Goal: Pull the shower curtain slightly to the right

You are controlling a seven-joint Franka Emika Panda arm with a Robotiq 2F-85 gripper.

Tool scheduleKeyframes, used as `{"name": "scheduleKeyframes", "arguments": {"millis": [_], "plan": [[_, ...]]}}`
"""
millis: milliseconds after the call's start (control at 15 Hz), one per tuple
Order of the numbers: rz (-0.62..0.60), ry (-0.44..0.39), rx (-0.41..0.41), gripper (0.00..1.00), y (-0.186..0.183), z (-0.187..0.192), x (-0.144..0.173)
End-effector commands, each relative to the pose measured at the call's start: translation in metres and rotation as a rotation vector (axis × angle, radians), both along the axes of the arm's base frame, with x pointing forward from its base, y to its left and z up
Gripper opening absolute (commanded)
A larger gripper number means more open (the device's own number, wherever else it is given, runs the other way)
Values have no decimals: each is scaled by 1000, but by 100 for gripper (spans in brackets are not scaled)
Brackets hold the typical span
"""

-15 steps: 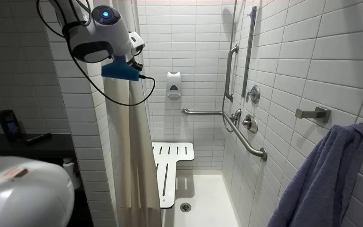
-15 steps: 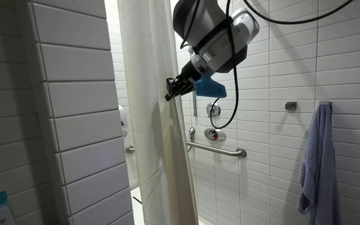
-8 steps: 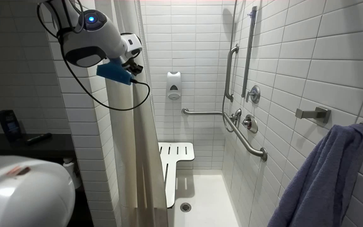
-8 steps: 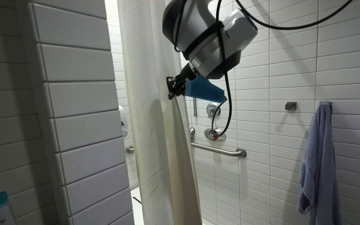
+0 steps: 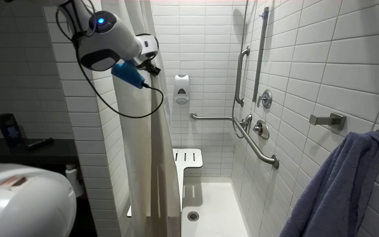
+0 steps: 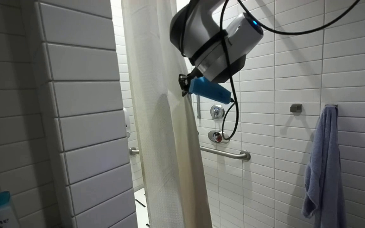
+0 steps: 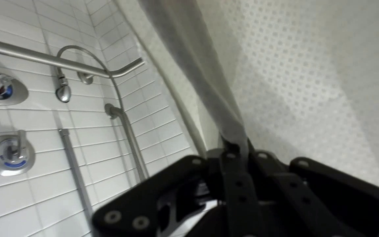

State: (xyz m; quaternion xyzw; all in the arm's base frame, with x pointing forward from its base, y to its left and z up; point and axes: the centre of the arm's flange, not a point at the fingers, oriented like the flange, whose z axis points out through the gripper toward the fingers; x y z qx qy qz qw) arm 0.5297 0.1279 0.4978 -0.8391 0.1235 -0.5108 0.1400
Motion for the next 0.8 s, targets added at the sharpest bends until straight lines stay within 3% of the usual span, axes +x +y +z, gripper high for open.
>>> {"name": "scheduleKeyframes", "arguments": {"millis": [0,200,267,333,400,733], "plan": [[-70,-36,50,1,-96,26,3],[-38,-34,21,1,-172,53,9],[-24,-12,10,4,-180,61,8],[5,-3,-2,20,-186,65,8],[35,6,-15,22,-188,68,7],[150,42,-38,56,-188,73,2]]}}
